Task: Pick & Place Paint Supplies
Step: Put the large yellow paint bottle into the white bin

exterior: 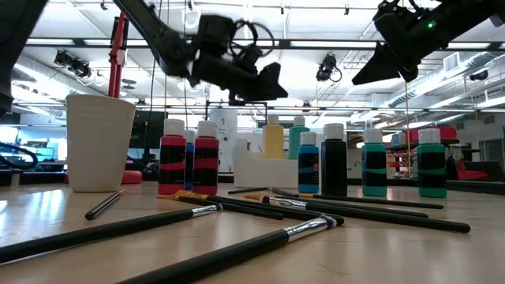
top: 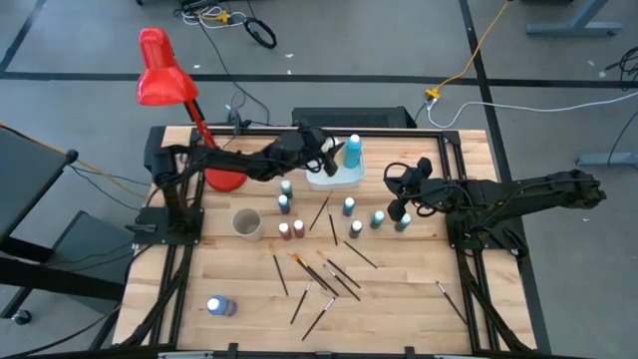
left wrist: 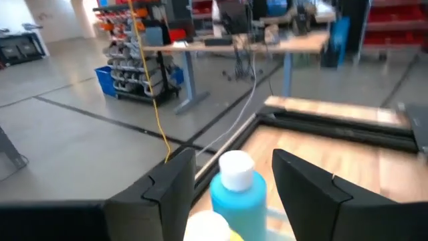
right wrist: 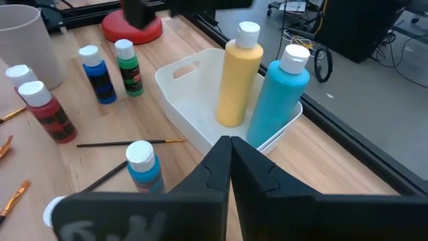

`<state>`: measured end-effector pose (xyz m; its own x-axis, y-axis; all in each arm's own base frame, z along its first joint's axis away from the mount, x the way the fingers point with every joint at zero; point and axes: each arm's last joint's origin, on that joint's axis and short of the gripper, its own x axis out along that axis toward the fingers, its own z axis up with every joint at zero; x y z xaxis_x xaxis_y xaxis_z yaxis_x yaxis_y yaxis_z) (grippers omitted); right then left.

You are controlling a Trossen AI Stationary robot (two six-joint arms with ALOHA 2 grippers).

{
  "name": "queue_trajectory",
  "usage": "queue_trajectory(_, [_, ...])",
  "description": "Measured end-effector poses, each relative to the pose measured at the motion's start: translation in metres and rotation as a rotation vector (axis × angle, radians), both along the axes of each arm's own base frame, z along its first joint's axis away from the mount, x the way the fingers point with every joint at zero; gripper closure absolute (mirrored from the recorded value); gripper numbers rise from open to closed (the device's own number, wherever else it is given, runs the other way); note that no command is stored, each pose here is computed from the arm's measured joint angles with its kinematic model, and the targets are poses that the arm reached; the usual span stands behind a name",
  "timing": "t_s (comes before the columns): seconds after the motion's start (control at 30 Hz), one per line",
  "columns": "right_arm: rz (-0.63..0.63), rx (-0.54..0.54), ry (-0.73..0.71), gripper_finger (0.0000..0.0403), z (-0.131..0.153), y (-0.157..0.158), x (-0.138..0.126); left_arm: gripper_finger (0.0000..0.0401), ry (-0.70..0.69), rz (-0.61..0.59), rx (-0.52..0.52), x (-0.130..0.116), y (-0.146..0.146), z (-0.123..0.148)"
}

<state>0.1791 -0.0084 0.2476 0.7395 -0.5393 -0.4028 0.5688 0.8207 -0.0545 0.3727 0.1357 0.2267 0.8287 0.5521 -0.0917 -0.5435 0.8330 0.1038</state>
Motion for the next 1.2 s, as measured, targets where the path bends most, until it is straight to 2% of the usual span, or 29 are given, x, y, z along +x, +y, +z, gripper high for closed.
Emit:
queue_trajectory(0.17, [0.001, 0.0, 0.008, 0.0389, -0.001, 0.0, 0.0, 0.0209, 0.174, 0.017, -0.017, -0.015, -0.018, 0.015])
queue_trajectory(0.3, [0.0, 0.0, 0.006, 0.0389, -0.001, 0.0, 0.0, 0.0239, 0.274, 0.047, -0.124, -0.022, -0.022, 0.008])
queue_trajectory(0.43, [0.0, 0.001, -0.01, 0.0389, 0.001, 0.0, 0.0, 0.0281, 0.29, 0.041, -0.213, -0.019, -0.019, -0.007])
queue_trajectory(0.53, [0.0, 0.001, -0.017, 0.0389, 0.001, 0.0, 0.001, 0.0315, 0.326, 0.062, -0.225, -0.017, -0.015, -0.021])
queue_trajectory(0.77, [0.0, 0.0, -0.016, 0.0389, 0.001, 0.0, 0.001, 0.0392, 0.343, 0.129, -0.278, -0.024, 0.002, -0.027])
queue_trajectory(0.87, [0.002, -0.002, -0.013, 0.0389, 0.001, 0.0, 0.001, 0.0391, 0.317, 0.139, -0.307, -0.028, 0.013, -0.027])
queue_trajectory(1.03, [0.001, -0.002, -0.013, 0.0389, 0.001, 0.0, 0.001, 0.0384, 0.313, 0.069, -0.386, -0.028, 0.023, -0.039])
queue_trajectory(1.13, [0.0, -0.003, -0.014, 0.0389, 0.001, 0.0, 0.001, 0.0393, 0.277, 0.063, -0.37, -0.021, 0.026, -0.042])
queue_trajectory(1.2, [0.001, -0.003, -0.018, 0.0389, 0.002, 0.0, 0.001, 0.0395, 0.324, 0.056, -0.398, -0.024, 0.026, -0.051])
